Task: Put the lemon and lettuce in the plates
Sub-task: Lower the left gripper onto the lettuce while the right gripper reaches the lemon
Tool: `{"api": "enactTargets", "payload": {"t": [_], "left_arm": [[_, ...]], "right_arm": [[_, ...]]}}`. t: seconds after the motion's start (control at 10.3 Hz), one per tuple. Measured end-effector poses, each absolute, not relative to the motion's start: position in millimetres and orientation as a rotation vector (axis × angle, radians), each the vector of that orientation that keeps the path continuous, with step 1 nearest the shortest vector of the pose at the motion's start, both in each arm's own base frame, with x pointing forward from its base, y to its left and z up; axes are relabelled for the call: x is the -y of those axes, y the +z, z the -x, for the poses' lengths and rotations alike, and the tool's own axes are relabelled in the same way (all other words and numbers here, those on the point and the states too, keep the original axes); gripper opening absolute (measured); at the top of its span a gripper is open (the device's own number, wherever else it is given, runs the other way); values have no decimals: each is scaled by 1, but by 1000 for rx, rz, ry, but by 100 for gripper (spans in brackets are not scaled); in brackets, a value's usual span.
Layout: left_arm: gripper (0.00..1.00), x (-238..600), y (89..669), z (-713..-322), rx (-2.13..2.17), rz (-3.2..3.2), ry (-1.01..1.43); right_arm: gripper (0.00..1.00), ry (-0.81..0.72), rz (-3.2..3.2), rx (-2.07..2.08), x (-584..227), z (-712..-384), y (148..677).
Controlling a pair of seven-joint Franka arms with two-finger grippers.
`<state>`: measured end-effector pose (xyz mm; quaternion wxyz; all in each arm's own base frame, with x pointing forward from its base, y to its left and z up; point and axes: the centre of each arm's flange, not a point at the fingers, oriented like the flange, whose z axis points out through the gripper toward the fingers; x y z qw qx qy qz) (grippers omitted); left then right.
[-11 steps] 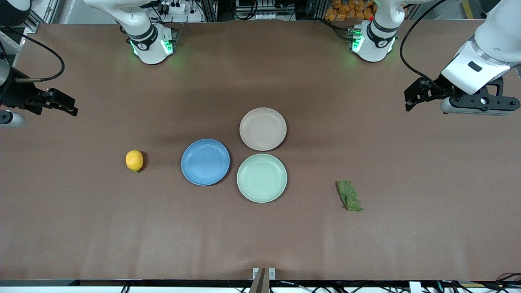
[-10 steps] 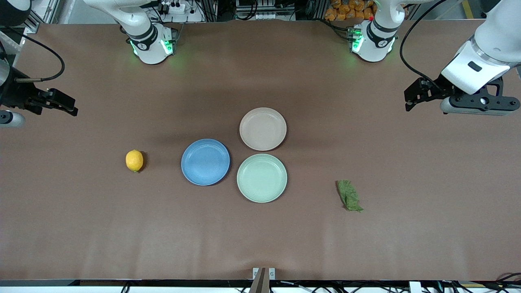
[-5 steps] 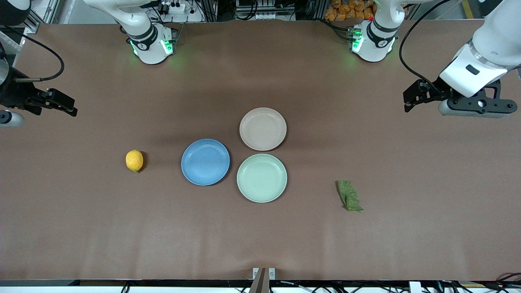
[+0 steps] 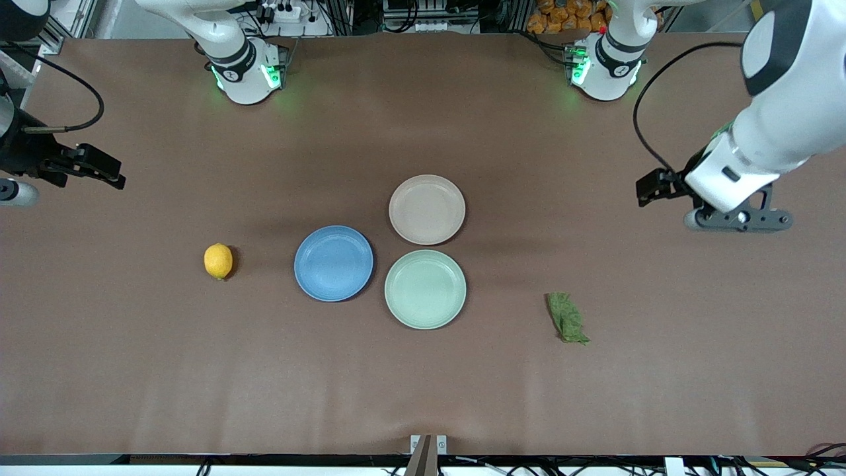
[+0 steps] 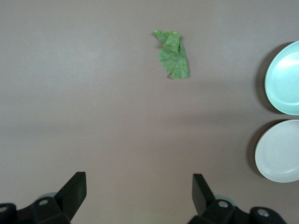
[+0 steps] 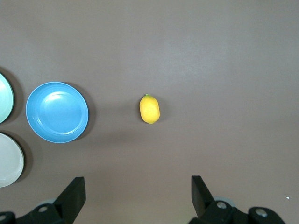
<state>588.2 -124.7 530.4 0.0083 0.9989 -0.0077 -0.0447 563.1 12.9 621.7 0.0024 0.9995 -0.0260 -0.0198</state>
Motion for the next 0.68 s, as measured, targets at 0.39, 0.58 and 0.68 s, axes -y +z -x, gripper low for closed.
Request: {"api": "enactTargets", "payload": {"t": [0.39,0.58,0.68], "left_arm": [[100,127,450,-631,-153,-3095,-149],[100,130,411,-647,-312,-3074,-152],[100,132,388,-654,-395,-3063,-160]], "right_arm": [[100,-41,-3137,52,-13,-569,610],[100,-50,-3136,53,-11,-574,587],[100,-59,-3136,56,-10,-575,574]]}}
